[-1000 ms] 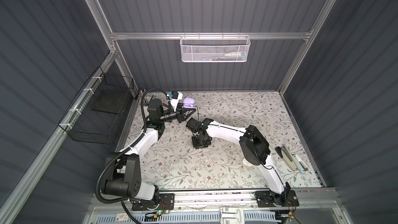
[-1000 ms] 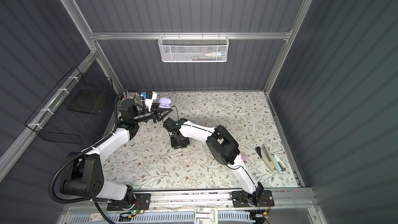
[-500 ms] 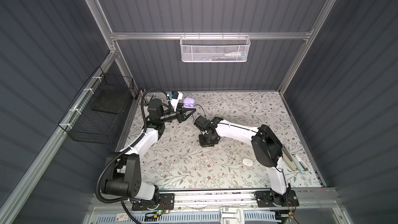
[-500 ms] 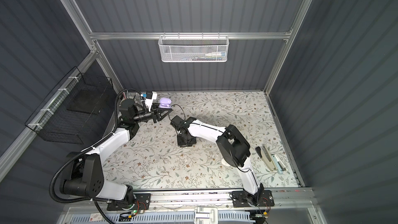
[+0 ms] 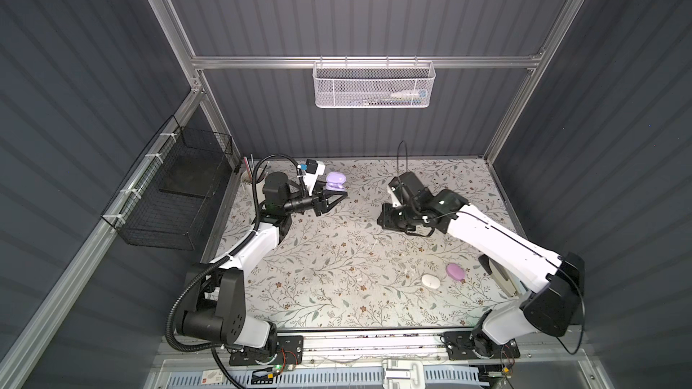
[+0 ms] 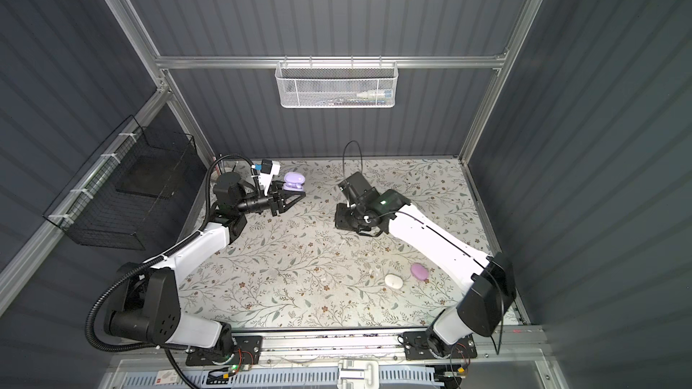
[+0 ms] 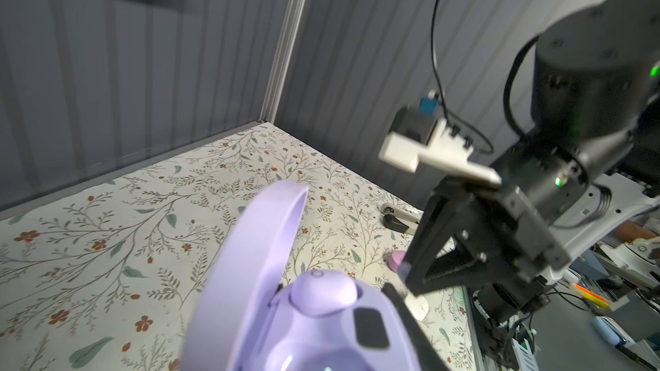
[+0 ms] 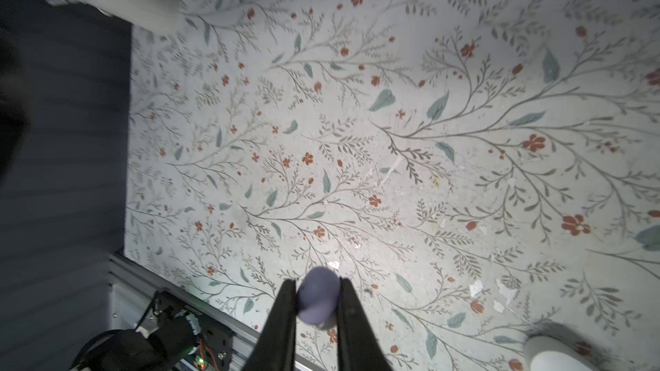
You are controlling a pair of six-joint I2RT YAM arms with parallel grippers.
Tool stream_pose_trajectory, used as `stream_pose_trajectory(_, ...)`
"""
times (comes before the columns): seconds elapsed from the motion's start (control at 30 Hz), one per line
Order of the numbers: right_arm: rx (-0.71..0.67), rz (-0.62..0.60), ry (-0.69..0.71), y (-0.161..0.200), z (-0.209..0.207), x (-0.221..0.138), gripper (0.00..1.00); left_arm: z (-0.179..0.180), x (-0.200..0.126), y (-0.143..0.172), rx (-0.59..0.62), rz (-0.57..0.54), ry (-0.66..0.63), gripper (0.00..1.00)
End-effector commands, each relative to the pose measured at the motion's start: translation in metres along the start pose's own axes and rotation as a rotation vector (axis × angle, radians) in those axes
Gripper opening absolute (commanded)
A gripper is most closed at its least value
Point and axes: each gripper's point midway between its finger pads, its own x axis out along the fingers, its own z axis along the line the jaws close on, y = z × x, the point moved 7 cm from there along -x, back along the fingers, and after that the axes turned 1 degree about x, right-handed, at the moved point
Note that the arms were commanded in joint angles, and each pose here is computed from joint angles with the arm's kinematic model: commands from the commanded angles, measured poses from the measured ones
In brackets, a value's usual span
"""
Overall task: Insert wireless bluetooth earbuds into charging case
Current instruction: Pick up the wireless bluetooth earbud from the center of the table, then insert the wireless bluetooth earbud into the charging case.
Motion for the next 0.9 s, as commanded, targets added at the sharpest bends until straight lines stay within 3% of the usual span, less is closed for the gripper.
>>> stream_pose_trajectory(0.0, 0.009, -0.092, -0.099, -0.021, 0.013, -0.031, 0.17, -0.017, 0.013, -0.018, 0.056, -0.028, 0.067, 0.07)
stream_pose_trajectory(0.33, 0.013, -0.23, -0.336, -0.053, 0.052, -0.082, 0.17, -0.041, 0.052, -0.021, 0.074, -0.046, 0.156, 0.08)
stream_pose_trajectory(0.57, 0.019, -0.22, -0.432, -0.056, 0.066, -0.082, 0.17, -0.048, 0.067, -0.025, 0.083, -0.065, 0.187, 0.08)
stream_pose_trajectory(0.87, 0.007, -0.176, -0.445, -0.054, 0.07, -0.066, 0.17, -0.06, 0.074, -0.031, 0.112, -0.09, 0.222, 0.08)
